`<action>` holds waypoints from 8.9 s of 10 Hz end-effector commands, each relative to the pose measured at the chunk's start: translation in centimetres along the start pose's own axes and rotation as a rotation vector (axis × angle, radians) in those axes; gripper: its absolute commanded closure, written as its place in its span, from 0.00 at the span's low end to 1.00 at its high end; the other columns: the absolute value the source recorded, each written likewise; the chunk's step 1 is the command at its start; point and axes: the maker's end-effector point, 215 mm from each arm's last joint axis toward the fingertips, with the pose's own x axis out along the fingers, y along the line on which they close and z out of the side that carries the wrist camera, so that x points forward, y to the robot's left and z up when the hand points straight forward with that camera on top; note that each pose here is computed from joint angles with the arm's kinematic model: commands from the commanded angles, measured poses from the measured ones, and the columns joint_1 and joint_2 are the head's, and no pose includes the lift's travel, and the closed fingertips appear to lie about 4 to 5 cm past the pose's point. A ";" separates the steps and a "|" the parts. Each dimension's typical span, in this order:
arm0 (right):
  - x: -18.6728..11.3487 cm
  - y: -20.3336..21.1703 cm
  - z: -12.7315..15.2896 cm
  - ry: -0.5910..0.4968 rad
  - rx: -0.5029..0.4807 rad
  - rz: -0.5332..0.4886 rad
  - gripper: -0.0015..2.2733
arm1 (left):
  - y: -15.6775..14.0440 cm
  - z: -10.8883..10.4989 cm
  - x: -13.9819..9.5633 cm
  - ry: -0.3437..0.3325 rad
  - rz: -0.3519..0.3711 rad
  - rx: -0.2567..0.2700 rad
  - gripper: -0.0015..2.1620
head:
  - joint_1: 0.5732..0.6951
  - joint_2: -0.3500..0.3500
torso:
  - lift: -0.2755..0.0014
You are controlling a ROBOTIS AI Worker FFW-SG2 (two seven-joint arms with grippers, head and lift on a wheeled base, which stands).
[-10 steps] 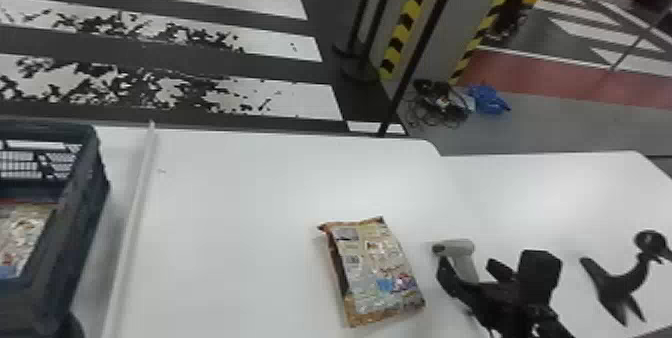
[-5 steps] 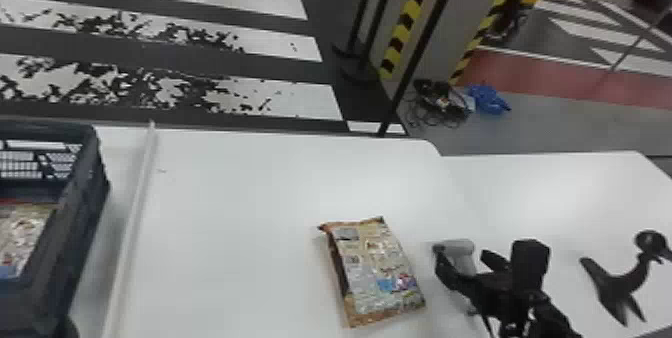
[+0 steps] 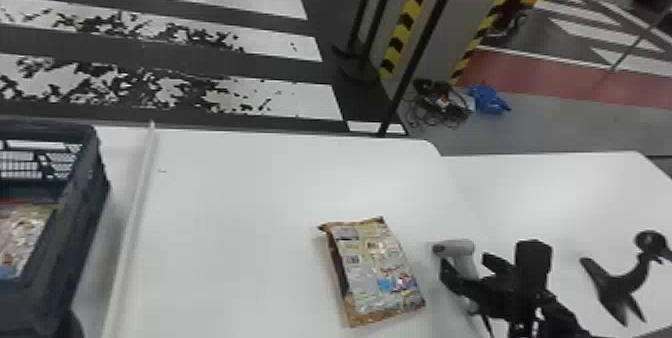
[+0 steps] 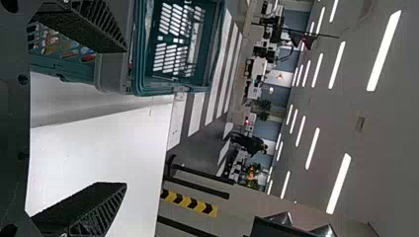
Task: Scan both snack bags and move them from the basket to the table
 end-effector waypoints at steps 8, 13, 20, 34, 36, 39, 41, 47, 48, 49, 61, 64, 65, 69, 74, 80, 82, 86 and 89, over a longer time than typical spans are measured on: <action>-0.1 -0.3 -2.5 0.102 0.033 0.018 0.99 | -0.5 0.1 0.2 -0.004 -0.009 -0.005 0.01 | 1.00 0.00 | 0.64; -3.3 0.1 -0.6 0.067 0.102 -0.016 0.99 | -0.8 0.3 0.5 -0.009 -0.019 -0.004 0.01 | 1.00 0.00 | 0.64; -7.7 6.7 1.4 0.042 0.190 0.018 0.99 | -0.8 0.9 0.9 -0.017 -0.030 0.005 0.01 | 1.00 0.00 | 0.64; -8.2 21.4 2.4 0.037 0.178 0.147 0.99 | -1.7 1.2 1.3 -0.025 -0.049 0.007 0.01 | 1.00 0.22 | 0.64; -7.9 22.0 2.6 0.025 0.164 0.149 0.99 | -1.8 1.3 1.2 -0.026 -0.051 0.007 0.01 | 1.00 0.25 | 0.64; -7.1 22.7 1.8 0.039 0.166 0.156 0.99 | -2.1 1.5 1.1 -0.030 -0.052 0.007 0.01 | 1.00 0.26 | 0.64; -6.8 23.2 1.4 0.038 0.167 0.164 0.99 | -2.3 1.4 1.1 -0.029 -0.053 0.007 0.01 | 1.00 0.27 | 0.64; -6.0 23.9 0.6 0.049 0.165 0.172 0.99 | -2.2 1.3 1.1 -0.028 -0.050 0.008 0.01 | 1.00 0.29 | 0.64; -6.2 23.8 1.1 0.041 0.163 0.171 0.99 | -2.2 1.5 1.1 -0.031 -0.050 0.007 0.01 | 1.00 0.29 | 0.64; -6.5 23.3 1.8 0.029 0.161 0.166 0.99 | -2.2 1.4 1.1 -0.028 -0.051 0.008 0.01 | 1.00 0.29 | 0.64; -1.7 5.5 3.0 -0.030 0.117 -0.012 0.99 | -3.0 2.3 0.2 -0.034 -0.065 0.022 0.01 | 1.00 0.00 | 0.64; -1.3 2.7 1.1 -0.015 0.116 -0.017 0.99 | -2.9 2.0 0.2 -0.026 -0.064 0.024 0.01 | 1.00 0.00 | 0.64; -0.8 2.8 0.3 -0.001 0.130 -0.001 0.99 | -3.0 2.0 0.2 -0.027 -0.064 0.024 0.01 | 1.00 0.00 | 0.64; -0.1 3.1 -0.7 0.022 0.138 0.030 0.78 | -3.3 1.8 0.4 -0.019 -0.067 0.020 0.01 | 1.00 0.00 | 0.64; -0.4 2.8 0.1 -0.013 0.117 0.028 0.12 | -3.5 1.8 0.3 -0.017 -0.070 0.018 0.01 | 1.00 0.00 | 0.64; -6.3 6.9 5.4 -0.079 0.159 0.117 0.04 | -3.7 1.2 0.2 -0.009 -0.073 0.019 0.01 | 1.00 0.00 | 0.64; -7.3 9.8 4.3 -0.017 0.250 0.234 0.04 | -3.7 1.0 0.2 -0.007 -0.073 0.020 0.01 | 1.00 0.00 | 0.64; -7.0 13.7 1.6 0.156 0.405 0.383 0.04 | -3.6 0.9 0.3 -0.005 -0.075 0.024 0.01 | 1.00 0.01 | 0.64; -5.0 15.2 1.5 0.188 0.397 0.419 0.04 | -3.5 0.8 0.4 -0.003 -0.076 0.027 0.01 | 1.00 0.05 | 0.64</action>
